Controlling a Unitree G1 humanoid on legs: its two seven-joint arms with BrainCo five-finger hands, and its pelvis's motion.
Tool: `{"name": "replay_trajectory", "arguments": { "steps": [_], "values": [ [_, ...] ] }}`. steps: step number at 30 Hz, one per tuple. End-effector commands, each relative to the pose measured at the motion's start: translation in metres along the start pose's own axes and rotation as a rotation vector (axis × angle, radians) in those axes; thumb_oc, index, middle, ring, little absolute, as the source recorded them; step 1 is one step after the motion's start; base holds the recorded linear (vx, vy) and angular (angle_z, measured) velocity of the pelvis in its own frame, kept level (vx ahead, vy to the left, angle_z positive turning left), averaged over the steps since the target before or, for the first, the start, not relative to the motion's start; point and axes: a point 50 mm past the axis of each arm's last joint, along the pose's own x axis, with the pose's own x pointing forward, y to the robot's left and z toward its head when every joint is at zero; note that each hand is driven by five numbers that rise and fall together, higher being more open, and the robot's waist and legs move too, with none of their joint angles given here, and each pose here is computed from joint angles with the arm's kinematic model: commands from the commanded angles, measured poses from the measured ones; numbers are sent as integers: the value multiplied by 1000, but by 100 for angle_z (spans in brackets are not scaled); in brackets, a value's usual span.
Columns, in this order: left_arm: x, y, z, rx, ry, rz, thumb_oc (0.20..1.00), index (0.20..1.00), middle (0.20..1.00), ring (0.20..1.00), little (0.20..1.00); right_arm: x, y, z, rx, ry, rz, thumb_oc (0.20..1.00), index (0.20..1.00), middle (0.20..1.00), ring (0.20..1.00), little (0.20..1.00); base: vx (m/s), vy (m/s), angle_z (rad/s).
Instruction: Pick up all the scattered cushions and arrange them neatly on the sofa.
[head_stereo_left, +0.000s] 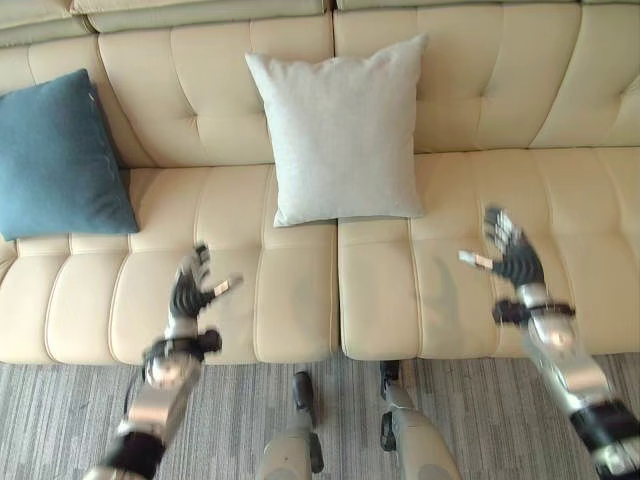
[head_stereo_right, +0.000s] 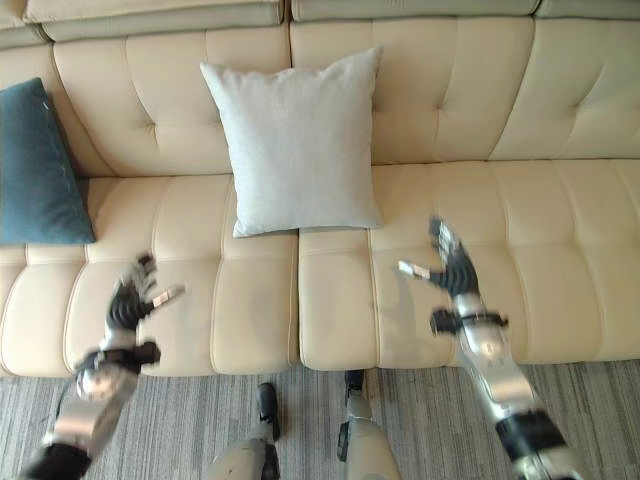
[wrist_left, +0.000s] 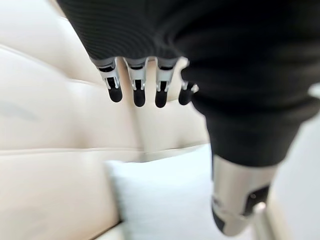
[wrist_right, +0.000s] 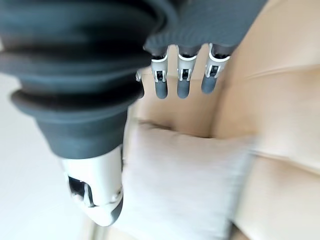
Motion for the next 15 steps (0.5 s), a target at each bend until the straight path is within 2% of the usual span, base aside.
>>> {"name": "replay_trajectory", "arguments": {
  "steps": [1,3,6,7,15],
  "values": [
    [6,15,-3,209,8,-121,1000,1000,1000,1000,1000,-2,-2,2,-159,-43,142,1000,1000,1000,1000,1000,104,75,-12],
    [-16,20,-31,260,125,-142,1000,1000,1000,1000,1000,-29,-3,-26,-189,79,171,1000,1000,1000,1000,1000,64,63,-4],
    [-32,21,-51,297,218,-162,1000,1000,1000,1000,1000,-47,-4,-45,-222,170,189,1000,1000,1000,1000,1000,6,66,-28],
    [-51,18,-74,337,325,-191,1000,1000,1000,1000,1000,-71,-6,-68,-277,294,213,1000,1000,1000,1000,1000,-9,123,-9],
    [-61,5,-97,346,426,-201,1000,1000,1000,1000,1000,-95,3,-106,-276,479,195,1000,1000,1000,1000,1000,-60,90,-7]
  ]
}}
